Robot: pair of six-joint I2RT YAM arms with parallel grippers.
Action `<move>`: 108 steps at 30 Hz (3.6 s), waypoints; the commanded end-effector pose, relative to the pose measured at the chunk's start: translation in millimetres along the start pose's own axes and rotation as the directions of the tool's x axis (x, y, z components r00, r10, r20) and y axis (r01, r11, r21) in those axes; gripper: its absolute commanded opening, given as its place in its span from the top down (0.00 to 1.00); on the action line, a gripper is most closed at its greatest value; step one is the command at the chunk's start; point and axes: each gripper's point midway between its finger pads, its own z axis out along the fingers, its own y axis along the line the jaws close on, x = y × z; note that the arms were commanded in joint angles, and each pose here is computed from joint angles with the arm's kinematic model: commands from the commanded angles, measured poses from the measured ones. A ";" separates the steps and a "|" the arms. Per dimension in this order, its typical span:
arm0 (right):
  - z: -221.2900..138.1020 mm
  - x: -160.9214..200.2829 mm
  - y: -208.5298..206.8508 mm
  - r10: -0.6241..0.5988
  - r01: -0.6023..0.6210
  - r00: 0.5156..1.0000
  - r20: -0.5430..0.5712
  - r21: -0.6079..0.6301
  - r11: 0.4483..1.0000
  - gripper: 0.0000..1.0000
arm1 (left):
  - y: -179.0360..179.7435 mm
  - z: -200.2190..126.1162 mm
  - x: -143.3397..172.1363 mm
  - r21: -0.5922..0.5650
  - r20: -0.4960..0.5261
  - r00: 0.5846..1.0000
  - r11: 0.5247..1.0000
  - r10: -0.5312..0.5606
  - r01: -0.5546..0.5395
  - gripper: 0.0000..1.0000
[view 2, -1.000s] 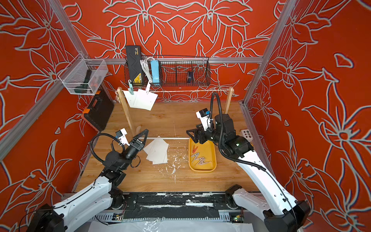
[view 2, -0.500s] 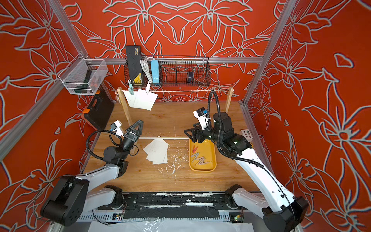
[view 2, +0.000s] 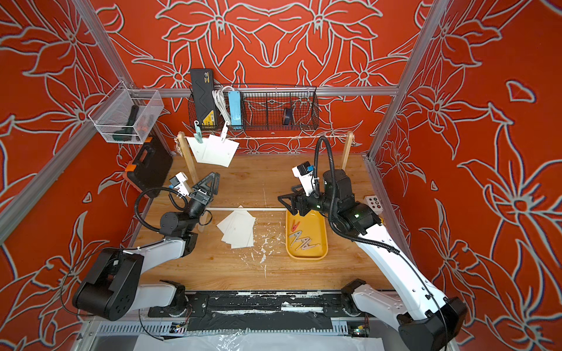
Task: Remove the postcards from the strings
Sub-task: Pinch the postcard on the clothesline.
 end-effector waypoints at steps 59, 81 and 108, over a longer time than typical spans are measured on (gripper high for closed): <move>-8.1 -22.6 38.1 -0.087 0.092 0.995 0.053 -0.105 0.990 0.28 | -61.9 26.7 -29.8 0.287 0.048 0.995 0.953 0.084 -0.094 0.15; -12.5 -46.3 48.0 -0.139 0.148 0.987 0.082 -0.110 0.983 0.28 | -66.0 9.2 -17.6 0.281 0.009 0.997 0.957 0.074 -0.074 0.65; 61.1 -236.0 64.9 -0.117 0.196 0.951 0.288 -0.261 0.945 0.15 | -50.4 16.6 -14.9 0.218 -0.017 1.000 0.976 0.024 -0.019 1.00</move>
